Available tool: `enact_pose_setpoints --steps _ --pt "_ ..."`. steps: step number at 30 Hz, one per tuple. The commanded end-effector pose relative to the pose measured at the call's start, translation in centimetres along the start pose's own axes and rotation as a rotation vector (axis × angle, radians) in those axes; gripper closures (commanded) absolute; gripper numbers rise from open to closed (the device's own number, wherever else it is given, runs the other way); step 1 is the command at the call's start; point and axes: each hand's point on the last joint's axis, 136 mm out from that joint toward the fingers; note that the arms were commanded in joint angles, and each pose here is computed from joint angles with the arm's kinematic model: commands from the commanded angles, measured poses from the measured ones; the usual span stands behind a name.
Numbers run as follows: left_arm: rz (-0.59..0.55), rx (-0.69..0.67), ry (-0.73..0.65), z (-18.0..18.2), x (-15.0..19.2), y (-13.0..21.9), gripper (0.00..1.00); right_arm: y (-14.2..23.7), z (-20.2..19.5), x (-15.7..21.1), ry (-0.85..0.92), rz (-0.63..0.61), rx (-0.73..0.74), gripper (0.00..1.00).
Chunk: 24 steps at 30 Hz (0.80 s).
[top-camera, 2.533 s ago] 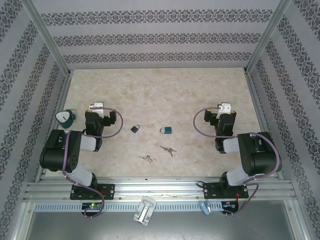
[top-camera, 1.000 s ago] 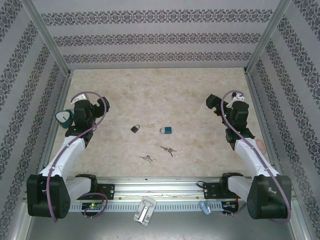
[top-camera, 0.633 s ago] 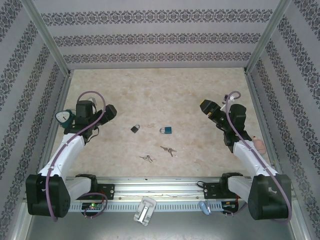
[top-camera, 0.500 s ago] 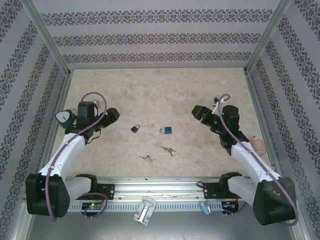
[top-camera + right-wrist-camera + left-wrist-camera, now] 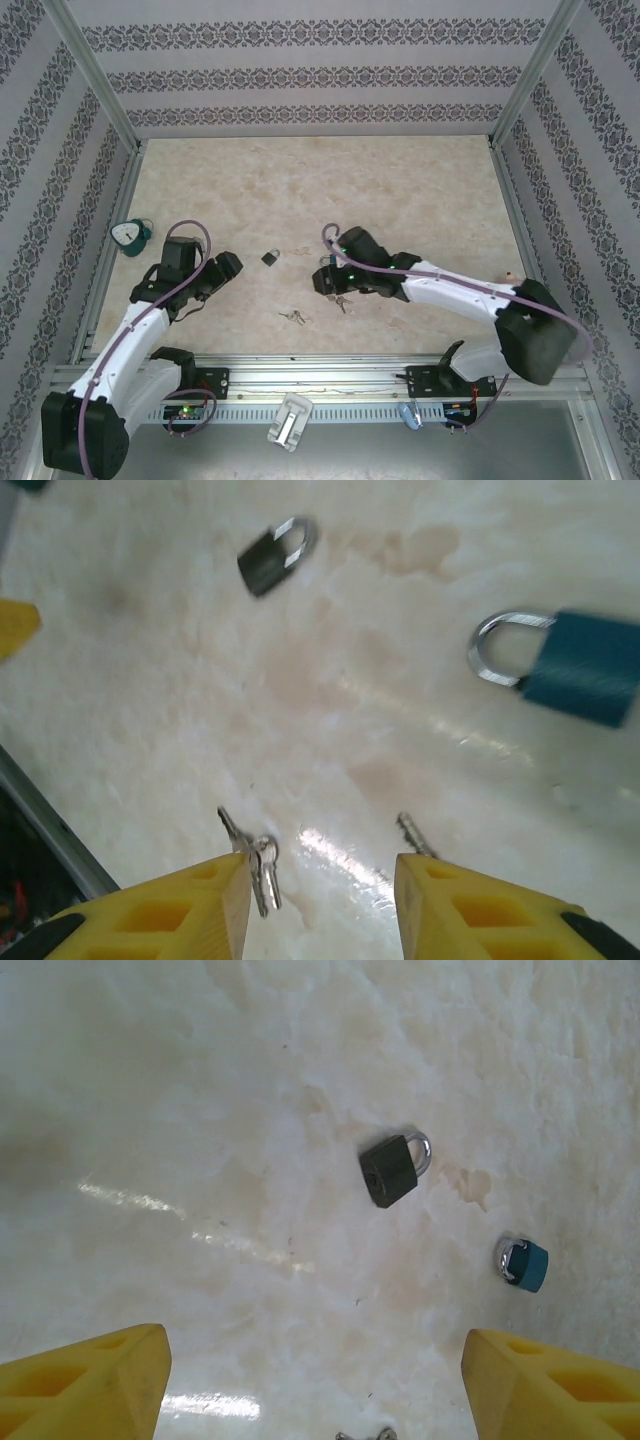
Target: Unlock with the key
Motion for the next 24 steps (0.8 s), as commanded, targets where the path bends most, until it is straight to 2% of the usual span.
enact_pose_setpoints --steps 1,4,14,24 --pt "0.008 -0.074 0.071 2.2 1.0 0.2 0.24 -1.6 1.3 0.9 0.047 0.074 0.045 0.53" --pt "0.008 -0.095 0.084 3.0 1.3 0.2 0.23 -3.3 2.2 1.9 0.009 0.156 0.033 0.56" --pt "0.009 -0.129 0.096 3.7 1.2 -0.5 0.22 -6.7 4.7 4.8 -0.01 0.382 0.015 0.56" --pt "0.003 -0.142 0.105 4.3 1.3 -0.6 0.22 -8.2 4.5 5.9 -0.036 0.471 0.052 0.54"
Point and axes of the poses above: each hand's point on the last joint's axis, 136 mm out from that joint toward the fingers, its own y axis back along the fingers, its own z axis along the line the jaws close on, x = y × z, and after that the axes turned 12 degrees about y, right-handed
